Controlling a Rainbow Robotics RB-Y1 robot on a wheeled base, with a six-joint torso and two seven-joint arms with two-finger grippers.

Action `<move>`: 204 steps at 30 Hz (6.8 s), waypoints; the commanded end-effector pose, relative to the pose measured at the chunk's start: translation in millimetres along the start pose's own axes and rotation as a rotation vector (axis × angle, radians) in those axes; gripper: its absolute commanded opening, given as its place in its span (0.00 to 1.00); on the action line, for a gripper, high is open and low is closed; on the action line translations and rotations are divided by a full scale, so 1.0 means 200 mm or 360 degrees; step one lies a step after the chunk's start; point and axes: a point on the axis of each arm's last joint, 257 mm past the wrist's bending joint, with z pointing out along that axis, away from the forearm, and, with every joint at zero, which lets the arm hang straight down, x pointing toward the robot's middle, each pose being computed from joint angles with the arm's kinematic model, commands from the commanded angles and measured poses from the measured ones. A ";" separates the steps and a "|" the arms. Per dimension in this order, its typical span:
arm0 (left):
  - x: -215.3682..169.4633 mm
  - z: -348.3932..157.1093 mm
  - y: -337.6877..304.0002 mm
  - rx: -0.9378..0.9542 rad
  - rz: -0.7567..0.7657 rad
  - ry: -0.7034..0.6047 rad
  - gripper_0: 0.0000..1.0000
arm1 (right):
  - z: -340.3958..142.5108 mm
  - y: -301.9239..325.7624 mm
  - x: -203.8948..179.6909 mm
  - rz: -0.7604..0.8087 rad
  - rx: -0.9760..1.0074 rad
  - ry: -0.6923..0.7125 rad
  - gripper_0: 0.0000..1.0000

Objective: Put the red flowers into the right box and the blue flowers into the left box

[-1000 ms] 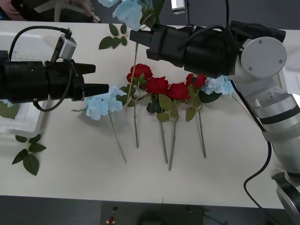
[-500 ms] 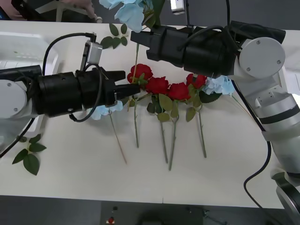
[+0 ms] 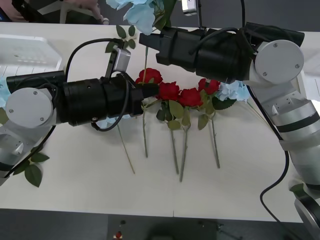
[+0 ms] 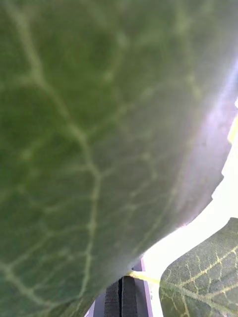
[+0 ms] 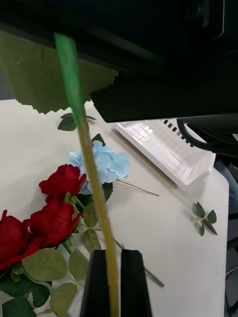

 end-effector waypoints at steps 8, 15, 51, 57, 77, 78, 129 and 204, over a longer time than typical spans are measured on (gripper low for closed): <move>-0.07 -0.07 0.07 -0.0052 -0.0014 0.0008 0.00 | 0.06 0.12 -0.04 -0.0034 -0.0072 -0.0021 0.13; -0.06 -0.17 0.12 -0.0076 -0.0022 0.0061 0.00 | 0.03 0.09 -0.01 -0.0055 -0.0056 0.0028 1.00; 0.27 -2.39 1.45 -0.1580 0.0277 0.1102 0.03 | -1.34 -1.12 0.59 -0.0727 0.1215 0.1570 1.00; 0.29 -2.40 1.48 -0.1614 0.0288 0.1071 0.82 | -1.33 -1.27 0.70 -0.0750 0.1301 0.1573 1.00; 0.03 -1.48 0.86 -0.0952 0.0001 0.0580 1.00 | -1.19 -1.58 0.66 -0.0593 0.1479 0.1193 1.00; 0.06 -1.46 0.85 -0.0956 0.0001 0.0572 1.00 | -1.19 -1.58 0.64 -0.0584 0.1483 0.1176 1.00; 0.88 -0.30 0.71 -0.1444 -0.0892 0.0661 0.99 | -1.35 -1.81 0.59 -0.0511 0.1676 0.0905 0.89; 0.10 -1.47 0.94 -0.1344 0.0218 0.0827 0.85 | -0.10 0.06 0.12 -0.0006 -0.0194 0.0070 0.00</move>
